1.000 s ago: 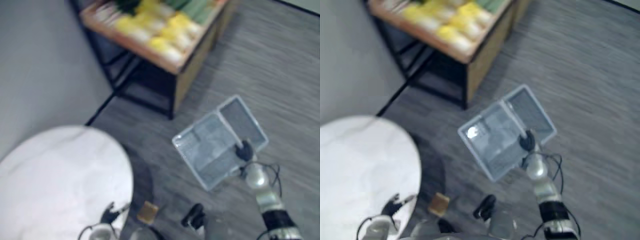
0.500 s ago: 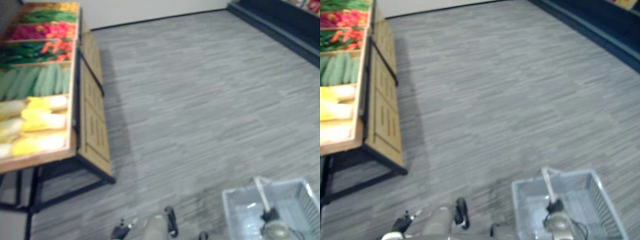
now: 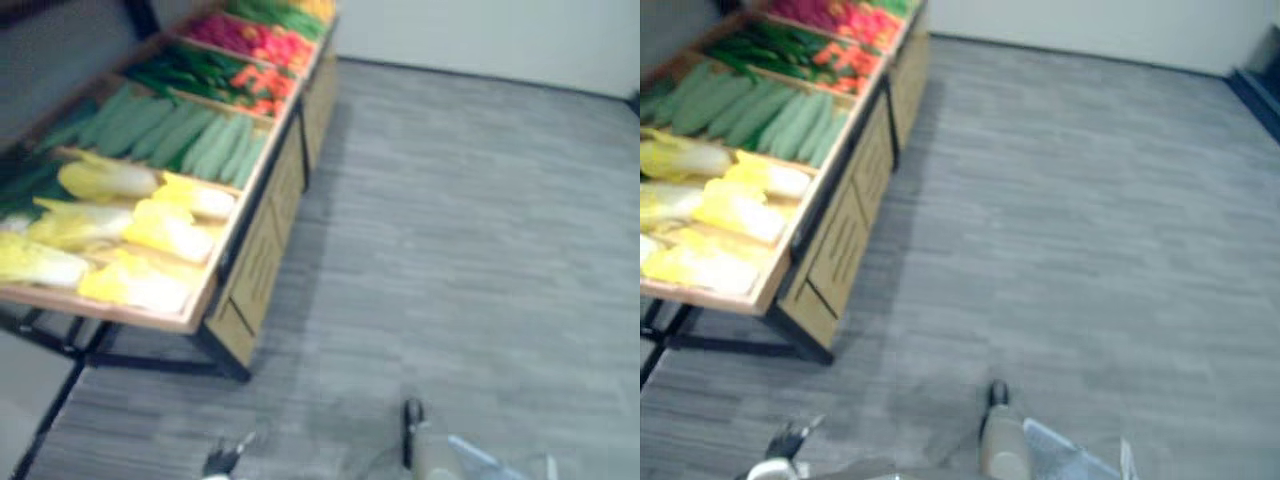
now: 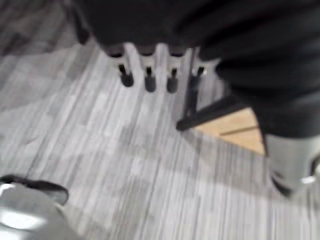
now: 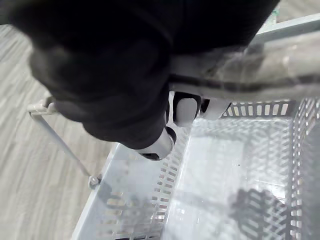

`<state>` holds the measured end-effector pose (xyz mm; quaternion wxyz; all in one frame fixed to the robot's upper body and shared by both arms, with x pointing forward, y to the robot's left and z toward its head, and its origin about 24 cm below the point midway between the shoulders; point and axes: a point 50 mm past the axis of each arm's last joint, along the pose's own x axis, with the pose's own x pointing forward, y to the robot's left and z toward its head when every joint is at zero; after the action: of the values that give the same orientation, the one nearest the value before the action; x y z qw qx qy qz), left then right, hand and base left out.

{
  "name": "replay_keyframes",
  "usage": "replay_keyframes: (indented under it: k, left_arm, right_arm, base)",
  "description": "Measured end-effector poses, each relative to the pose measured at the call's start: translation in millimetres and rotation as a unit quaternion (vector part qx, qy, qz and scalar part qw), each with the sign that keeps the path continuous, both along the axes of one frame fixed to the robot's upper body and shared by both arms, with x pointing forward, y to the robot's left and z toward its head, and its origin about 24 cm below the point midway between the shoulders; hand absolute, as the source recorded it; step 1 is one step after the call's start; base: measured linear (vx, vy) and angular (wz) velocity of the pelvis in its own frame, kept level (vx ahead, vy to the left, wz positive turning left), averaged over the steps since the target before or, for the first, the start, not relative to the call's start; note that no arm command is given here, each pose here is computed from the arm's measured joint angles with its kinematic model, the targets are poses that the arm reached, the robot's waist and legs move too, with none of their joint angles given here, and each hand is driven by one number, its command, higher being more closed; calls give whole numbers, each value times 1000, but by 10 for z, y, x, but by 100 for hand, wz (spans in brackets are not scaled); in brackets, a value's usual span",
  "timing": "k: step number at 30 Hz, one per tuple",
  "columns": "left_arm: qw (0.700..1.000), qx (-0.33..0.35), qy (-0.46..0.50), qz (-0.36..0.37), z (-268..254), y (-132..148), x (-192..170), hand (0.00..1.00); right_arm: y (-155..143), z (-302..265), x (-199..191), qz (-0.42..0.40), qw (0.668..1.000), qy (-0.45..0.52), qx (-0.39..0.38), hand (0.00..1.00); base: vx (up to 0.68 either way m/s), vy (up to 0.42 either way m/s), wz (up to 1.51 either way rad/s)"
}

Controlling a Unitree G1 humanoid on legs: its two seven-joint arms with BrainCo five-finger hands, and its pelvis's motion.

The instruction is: Pick vegetable in the basket

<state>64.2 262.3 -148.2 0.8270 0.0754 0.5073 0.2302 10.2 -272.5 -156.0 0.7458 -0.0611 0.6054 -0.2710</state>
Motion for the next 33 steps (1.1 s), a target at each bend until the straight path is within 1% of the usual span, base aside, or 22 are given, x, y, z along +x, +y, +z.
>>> replay_keyframes:
  k: [2, 3, 4, 6, 8, 10, 11, 13, 15, 17, 19, 20, 21, 22, 23, 24, 25, 26, 28, 29, 31, 33]
  left_arm:
    - [999, -26, 15, 16, -69, -157, -97, 0]
    - [998, -38, 28, 29, -105, -224, -170, 0]
    - [998, -38, 30, 35, -108, -225, -189, 0]
    - [999, -34, 19, 34, -90, -204, -119, 0]
    - [999, -32, 6, 31, -71, -196, -54, 0]
    - [998, -38, 16, 47, -96, -219, -125, 0]
    - [997, -39, 29, 53, -111, -210, -187, 0]
    - [997, -27, 35, 56, -93, -124, -209, 0]
    - [997, -24, 20, 65, -78, -138, -134, 0]
    - [997, -18, 0, 78, -48, -129, -44, 0]
    - [993, -2, -64, 98, 83, -31, 314, 0]
    - [992, 11, -83, 97, 140, 8, 414, 0]
    - [988, 39, -123, 88, 283, 107, 618, 0]
    - [978, 74, -180, 77, 502, 225, 835, 0]
    - [972, 81, -207, 75, 589, 231, 944, 0]
    - [954, 83, -276, 87, 796, 176, 1142, 0]
    - [941, 84, -313, 96, 917, 161, 1222, 0]
    - [922, 86, -364, 101, 1106, 123, 1350, 0]
    - [861, 90, -491, 92, 1625, -6, 1645, 0]
    - [846, 91, -519, 84, 1755, -43, 1693, 0]
    - [779, 92, -618, 50, 2242, -197, 1807, 0]
    - [759, 93, -643, 39, 2367, -247, 1832, 0]
  right_arm:
    - [-211, 79, 102, 18, 999, -2, -27, 100]
    - [-266, 118, 276, 28, 999, -25, -37, 100]
    - [-294, 147, 426, 33, 998, -44, -43, 100]
    - [-306, 171, 551, 40, 996, -59, -46, 100]
    - [-366, 211, 626, 33, 995, -76, -56, 100]
    - [-458, 264, 663, 25, 993, -88, -70, 100]
    - [-469, 268, 662, 25, 993, -88, -72, 100]
    - [-270, 177, 657, 25, 995, -90, -44, 100]
    - [-189, 133, 618, 20, 996, -84, -32, 100]
    - [-228, 135, 533, 5, 996, -79, -38, 100]
    - [-250, 126, 415, -9, 997, -68, -41, 100]
    - [-248, 121, 394, -15, 997, -66, -41, 100]
    - [-208, 95, 350, -33, 997, -63, -35, 100]
    - [-103, 52, 314, -47, 997, -64, -21, 100]
    - [-82, 43, 306, -52, 996, -66, -17, 100]
    - [-102, 62, 333, -53, 996, -74, -24, 100]
    - [-108, 72, 352, -50, 995, -79, -25, 100]
    - [-127, 97, 405, -47, 994, -92, -31, 100]
    - [-167, 138, 417, -51, 992, -106, -46, 100]
    - [-175, 144, 415, -51, 992, -107, -49, 100]
    - [-207, 163, 414, -54, 990, -113, -58, 100]
    - [-229, 170, 401, -61, 990, -115, -61, 100]
  base:
    - [665, -390, 69]
    - [683, -335, 25]
    - [675, -330, 51]
    - [414, -244, 98]
    - [439, -228, 138]
    - [536, -162, 115]
    - [541, -141, 109]
    - [418, -136, 174]
    - [521, -226, 220]
    - [483, -270, 230]
    - [432, -354, 256]
    - [398, -434, 238]
    - [395, -526, 209]
    - [393, -572, 197]
    - [397, -661, 153]
    - [276, -511, 85]
    - [246, -462, 56]
    - [149, -335, 44]
    - [145, -353, 57]
    - [97, -263, 36]
    - [56, -192, 1]
    - [1, -55, -12]
